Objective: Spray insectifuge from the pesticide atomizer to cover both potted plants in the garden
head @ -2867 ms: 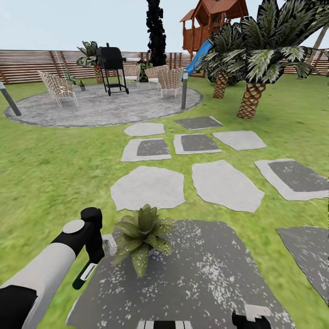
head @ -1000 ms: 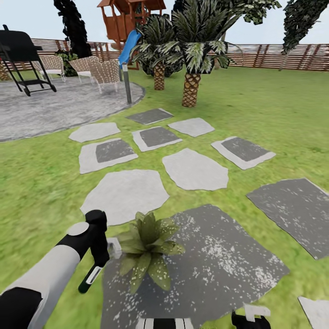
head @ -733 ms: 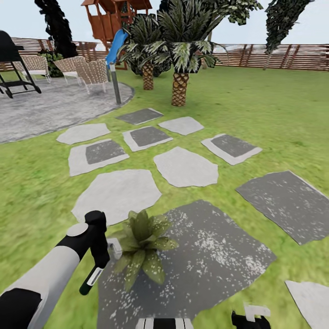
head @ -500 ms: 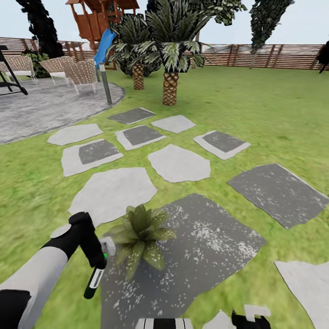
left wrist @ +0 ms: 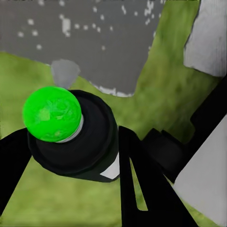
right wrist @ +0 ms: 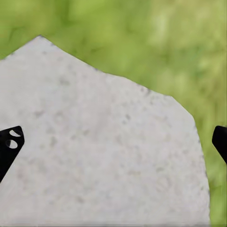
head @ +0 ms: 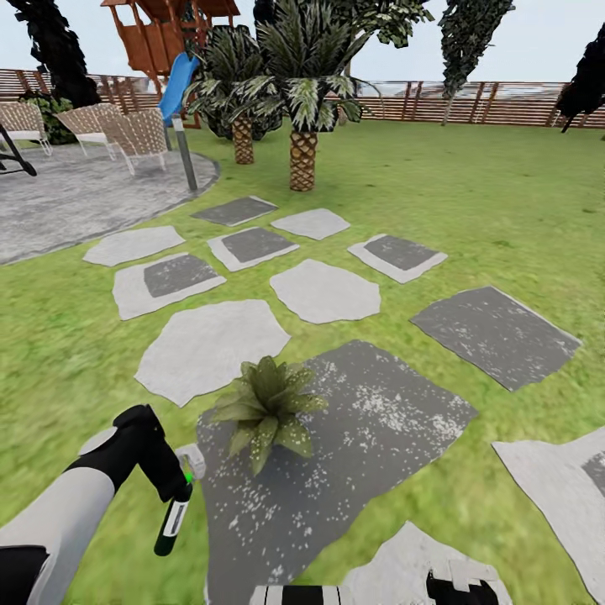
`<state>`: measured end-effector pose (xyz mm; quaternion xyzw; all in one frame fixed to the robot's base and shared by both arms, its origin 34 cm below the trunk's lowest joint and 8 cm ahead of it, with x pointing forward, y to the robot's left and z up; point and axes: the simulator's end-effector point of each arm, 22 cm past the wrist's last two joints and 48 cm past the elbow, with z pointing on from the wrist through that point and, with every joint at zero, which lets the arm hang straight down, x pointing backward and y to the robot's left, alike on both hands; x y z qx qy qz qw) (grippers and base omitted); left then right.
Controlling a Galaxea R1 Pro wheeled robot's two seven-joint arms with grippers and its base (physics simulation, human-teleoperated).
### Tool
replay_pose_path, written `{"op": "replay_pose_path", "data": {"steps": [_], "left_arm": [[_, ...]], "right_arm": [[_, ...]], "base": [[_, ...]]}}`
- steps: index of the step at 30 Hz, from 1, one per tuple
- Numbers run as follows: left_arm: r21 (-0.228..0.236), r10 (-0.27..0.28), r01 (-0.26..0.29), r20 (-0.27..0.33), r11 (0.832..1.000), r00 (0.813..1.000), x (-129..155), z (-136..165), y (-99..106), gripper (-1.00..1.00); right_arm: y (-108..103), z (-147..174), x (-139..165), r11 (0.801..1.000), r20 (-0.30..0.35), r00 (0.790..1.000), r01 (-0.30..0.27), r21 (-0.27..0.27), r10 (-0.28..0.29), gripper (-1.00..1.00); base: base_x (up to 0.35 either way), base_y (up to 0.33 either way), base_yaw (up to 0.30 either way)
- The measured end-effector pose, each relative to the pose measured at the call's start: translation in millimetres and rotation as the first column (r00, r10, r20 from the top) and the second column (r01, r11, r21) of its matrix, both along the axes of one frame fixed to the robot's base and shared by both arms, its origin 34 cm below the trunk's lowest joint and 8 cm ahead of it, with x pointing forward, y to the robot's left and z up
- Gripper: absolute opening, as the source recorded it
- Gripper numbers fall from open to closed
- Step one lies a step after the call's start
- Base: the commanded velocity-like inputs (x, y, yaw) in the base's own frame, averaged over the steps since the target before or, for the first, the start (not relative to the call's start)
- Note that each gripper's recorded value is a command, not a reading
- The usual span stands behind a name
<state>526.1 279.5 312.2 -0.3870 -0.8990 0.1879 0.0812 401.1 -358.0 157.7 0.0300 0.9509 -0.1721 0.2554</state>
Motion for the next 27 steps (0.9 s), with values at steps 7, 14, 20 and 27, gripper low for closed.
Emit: {"op": "replay_pose_path", "data": {"steps": [7, 14, 20, 27], "left_arm": [[-0.004, 0.036, -0.036, 0.011, 0.999, 0.999, 14, 6, -27, -1.0], [0.004, 0.049, -0.049, 0.02, 0.999, 0.999, 14, 3, -42, -1.0], [0.055, 0.11, -0.113, 0.069, 0.992, 0.992, 25, -4, -23, -1.0], [0.088, 0.228, -0.242, 0.143, 0.966, 0.963, 32, -19, 1, -1.0]], "right_arm": [[1, 0, 0, 1.0, 0.0, 1.0, 0.005, 0.002, -0.005, 1.0], [2, 0, 0, 1.0, 0.0, 1.0, 0.004, 0.003, -0.004, 1.0], [2, 0, 0, 1.0, 0.001, 1.0, 0.004, 0.004, -0.004, 1.0], [3, 0, 0, 1.0, 0.001, 1.0, 0.002, 0.004, -0.002, 1.0]], "base": [[0.085, 0.078, -0.055], [0.001, 0.001, -0.255], [0.0, 0.0, -0.075], [0.0, 0.186, -0.002]]}}
